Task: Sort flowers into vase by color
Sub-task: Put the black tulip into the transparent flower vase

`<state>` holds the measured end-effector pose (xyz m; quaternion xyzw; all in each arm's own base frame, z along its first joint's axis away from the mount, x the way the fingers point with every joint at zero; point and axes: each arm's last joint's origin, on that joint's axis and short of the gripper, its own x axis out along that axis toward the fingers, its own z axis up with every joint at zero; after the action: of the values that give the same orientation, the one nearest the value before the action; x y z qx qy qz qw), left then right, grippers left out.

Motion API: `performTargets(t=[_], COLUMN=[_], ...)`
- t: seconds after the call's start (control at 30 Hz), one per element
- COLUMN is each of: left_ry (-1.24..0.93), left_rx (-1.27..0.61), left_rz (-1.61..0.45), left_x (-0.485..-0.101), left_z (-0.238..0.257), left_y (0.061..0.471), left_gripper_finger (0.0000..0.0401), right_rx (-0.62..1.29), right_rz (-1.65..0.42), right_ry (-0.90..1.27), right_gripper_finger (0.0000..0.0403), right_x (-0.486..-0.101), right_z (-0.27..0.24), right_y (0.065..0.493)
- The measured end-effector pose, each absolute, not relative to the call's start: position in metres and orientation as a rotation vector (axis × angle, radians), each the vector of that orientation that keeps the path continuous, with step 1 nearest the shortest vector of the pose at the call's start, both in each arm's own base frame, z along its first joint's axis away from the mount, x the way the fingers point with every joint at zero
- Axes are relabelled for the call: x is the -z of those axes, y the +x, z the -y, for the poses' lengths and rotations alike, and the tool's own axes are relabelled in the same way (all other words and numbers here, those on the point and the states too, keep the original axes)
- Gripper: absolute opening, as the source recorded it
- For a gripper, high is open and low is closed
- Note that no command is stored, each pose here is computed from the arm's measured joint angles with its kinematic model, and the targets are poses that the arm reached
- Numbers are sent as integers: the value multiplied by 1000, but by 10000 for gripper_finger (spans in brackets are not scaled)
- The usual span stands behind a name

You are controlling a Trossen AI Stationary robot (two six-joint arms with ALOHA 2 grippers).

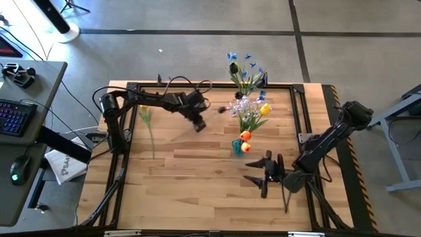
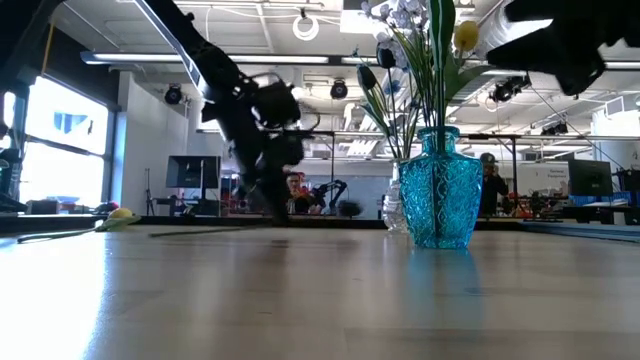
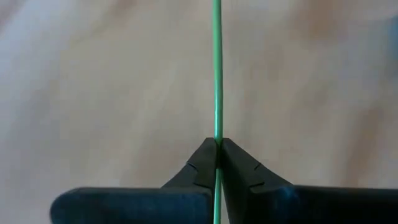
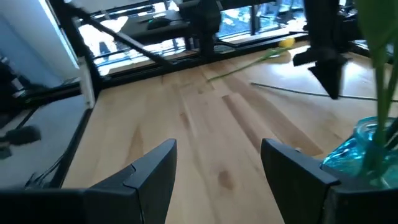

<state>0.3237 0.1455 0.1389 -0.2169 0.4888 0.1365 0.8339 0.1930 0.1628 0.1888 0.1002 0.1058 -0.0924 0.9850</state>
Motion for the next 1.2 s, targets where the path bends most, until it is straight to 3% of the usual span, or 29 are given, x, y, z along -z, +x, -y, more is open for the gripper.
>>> performTargets(t=[0.17,0.57,0.9,1.2], left_ry=[-400,15,317,280], left_rx=[-138,47,22,-63], left_rz=[-695,86,415,566], left_x=[-172,-252,-284,-265], left_z=[-146,-140,-137,-169], left_y=[346,371,363,373], left_gripper_finger=[0,0,0,0], right_rx=[232,275,276,296], right_rz=[-164,-123,-127,-132], right_ry=[166,148,140,116], right_gripper_finger=[231,231,231,231], right_x=[-190,-191,-191,-190], right_z=[-175,-183,-183,-179], right_y=[177,165,165,169])
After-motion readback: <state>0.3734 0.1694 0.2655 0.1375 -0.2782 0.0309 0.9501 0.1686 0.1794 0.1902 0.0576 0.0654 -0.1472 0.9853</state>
